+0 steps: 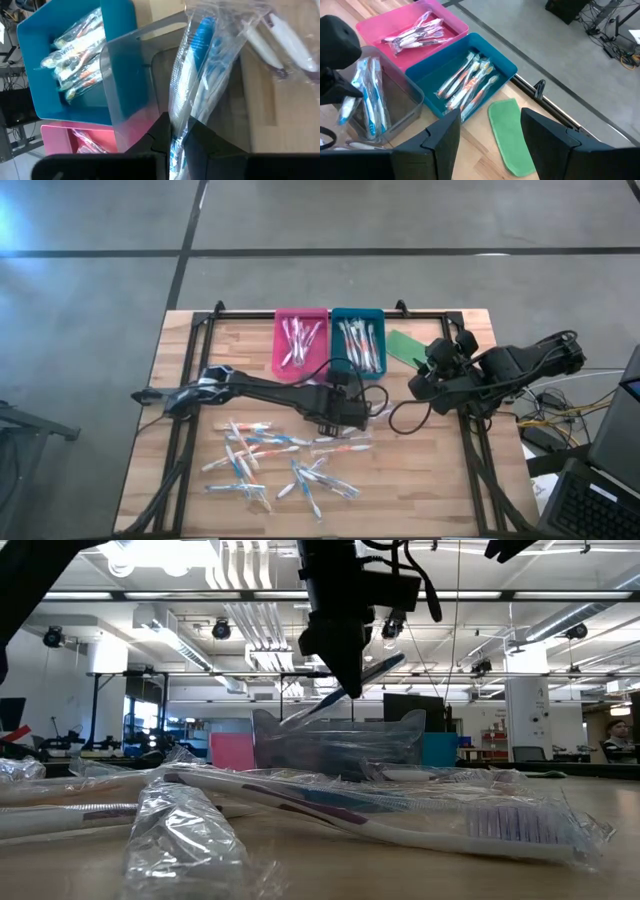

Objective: Pick & Place Toothbrushes
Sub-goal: Put the blue toothbrush into the transparent gray bin

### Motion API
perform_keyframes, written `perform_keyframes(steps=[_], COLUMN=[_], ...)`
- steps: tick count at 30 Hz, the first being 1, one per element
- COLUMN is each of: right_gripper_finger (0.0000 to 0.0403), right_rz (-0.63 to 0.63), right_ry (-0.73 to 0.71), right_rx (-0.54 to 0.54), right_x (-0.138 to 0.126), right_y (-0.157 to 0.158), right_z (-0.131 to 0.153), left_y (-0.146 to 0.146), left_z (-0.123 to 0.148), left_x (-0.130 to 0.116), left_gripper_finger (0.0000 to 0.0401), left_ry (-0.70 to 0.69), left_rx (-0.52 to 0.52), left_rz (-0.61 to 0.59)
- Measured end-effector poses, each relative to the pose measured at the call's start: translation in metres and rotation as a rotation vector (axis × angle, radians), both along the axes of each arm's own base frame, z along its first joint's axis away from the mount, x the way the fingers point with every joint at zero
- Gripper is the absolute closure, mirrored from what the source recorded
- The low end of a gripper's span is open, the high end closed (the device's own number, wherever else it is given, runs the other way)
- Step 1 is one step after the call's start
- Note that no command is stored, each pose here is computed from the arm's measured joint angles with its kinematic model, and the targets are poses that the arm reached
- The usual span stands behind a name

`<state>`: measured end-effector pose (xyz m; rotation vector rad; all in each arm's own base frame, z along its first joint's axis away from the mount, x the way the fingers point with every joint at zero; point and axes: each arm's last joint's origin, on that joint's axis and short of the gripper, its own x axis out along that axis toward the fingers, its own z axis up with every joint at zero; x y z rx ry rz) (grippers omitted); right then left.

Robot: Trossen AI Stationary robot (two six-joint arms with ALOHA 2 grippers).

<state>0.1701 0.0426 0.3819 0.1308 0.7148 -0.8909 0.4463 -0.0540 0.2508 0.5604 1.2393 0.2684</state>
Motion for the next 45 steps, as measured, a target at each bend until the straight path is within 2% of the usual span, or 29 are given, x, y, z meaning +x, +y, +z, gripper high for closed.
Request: perform_keyframes(steps=[7, 13, 19, 30, 37, 45], right_gripper_finger=[0.0217, 0.0230, 0.0226, 0.0201, 0.0207, 0.0225], right_rz=[0.001, 0.001, 0.002, 0.003, 0.006, 0.007], right_ry=[0.002, 0.002, 0.002, 0.005, 0.009, 0.011], right_rx=[-0.001, -0.001, 0.000, 0.005, 0.017, 0.020], right_x=[0.000, 0.000, 0.000, 0.000, 0.000, 0.000], right_y=[0.000, 0.000, 0.000, 0.000, 0.000, 0.000], right_z=[0.000, 0.000, 0.000, 0.000, -0.001, -0.001], left_y=[0.001, 0.003, 0.006, 0.006, 0.008, 0.011], left_z=[-0.006, -0.021, -0.035, -0.033, -0.032, -0.025], left_x=[0.001, -0.003, -0.006, -0.001, -0.001, -0.005], left_gripper_finger=[0.0368, 0.0368, 0.0364, 0.0313, 0.0274, 0.0237], left_ry=[0.011, 0.058, 0.085, 0.062, 0.064, 0.093], left_rx=[0.012, 0.014, 0.018, 0.026, 0.035, 0.188], left_rz=[0.014, 0.027, 0.035, -0.008, -0.010, -0.015])
